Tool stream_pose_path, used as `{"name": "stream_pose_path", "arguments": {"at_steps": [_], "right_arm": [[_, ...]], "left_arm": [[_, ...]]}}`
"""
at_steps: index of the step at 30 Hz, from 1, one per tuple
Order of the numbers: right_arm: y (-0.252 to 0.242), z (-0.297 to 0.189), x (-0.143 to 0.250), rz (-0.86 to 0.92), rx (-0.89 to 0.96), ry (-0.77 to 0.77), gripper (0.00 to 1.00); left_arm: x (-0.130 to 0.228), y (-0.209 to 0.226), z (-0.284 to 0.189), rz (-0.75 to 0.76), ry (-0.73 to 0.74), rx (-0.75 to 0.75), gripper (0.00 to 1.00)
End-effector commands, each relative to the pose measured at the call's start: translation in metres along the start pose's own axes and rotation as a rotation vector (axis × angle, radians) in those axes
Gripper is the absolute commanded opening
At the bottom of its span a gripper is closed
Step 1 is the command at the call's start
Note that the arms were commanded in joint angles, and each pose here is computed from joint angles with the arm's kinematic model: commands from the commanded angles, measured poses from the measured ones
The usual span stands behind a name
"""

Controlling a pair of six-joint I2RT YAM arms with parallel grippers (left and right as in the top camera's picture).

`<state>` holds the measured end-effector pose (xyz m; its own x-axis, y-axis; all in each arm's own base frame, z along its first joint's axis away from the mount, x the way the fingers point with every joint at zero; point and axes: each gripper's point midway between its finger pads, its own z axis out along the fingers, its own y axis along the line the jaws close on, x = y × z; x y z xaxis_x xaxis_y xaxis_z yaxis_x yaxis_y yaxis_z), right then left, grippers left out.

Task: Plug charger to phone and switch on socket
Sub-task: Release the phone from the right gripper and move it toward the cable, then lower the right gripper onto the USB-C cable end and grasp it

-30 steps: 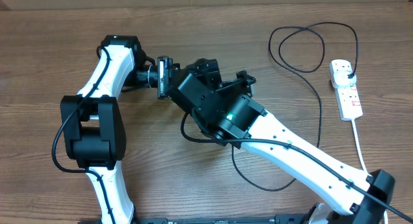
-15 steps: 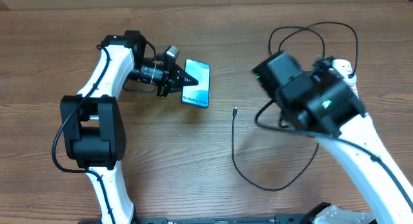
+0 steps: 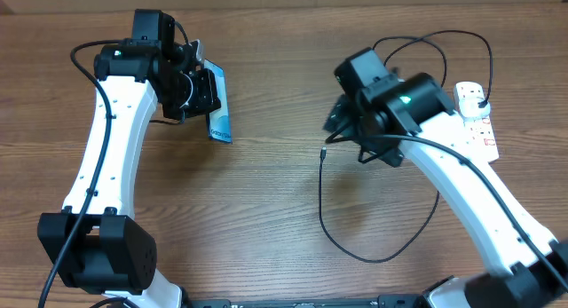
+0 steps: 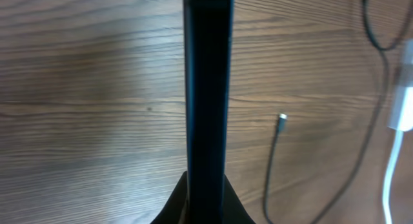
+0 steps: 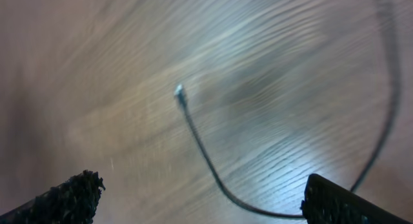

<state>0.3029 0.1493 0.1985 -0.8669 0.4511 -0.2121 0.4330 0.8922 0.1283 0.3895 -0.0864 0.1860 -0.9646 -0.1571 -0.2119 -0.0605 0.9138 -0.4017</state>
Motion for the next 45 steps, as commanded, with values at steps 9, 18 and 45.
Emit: {"name": "stream_pose_path", "arguments": {"at_steps": [9, 18, 45], "right_arm": [[0.034, 0.054, 0.01, -0.267, -0.058, 0.118, 0.91], [0.04, 0.105, 0.006, -0.243, -0.053, 0.081, 0.54], [0.016, 0.206, 0.048, -0.324, 0.072, 0.289, 0.35]], "left_arm": [[-0.002, 0.011, -0.007, -0.016, -0.025, -0.068, 0.04], [0.0, 0.011, -0.007, -0.019, -0.016, -0.068, 0.04], [0.001, 0.008, -0.007, -0.016, -0.011, -0.051, 0.04]]}}
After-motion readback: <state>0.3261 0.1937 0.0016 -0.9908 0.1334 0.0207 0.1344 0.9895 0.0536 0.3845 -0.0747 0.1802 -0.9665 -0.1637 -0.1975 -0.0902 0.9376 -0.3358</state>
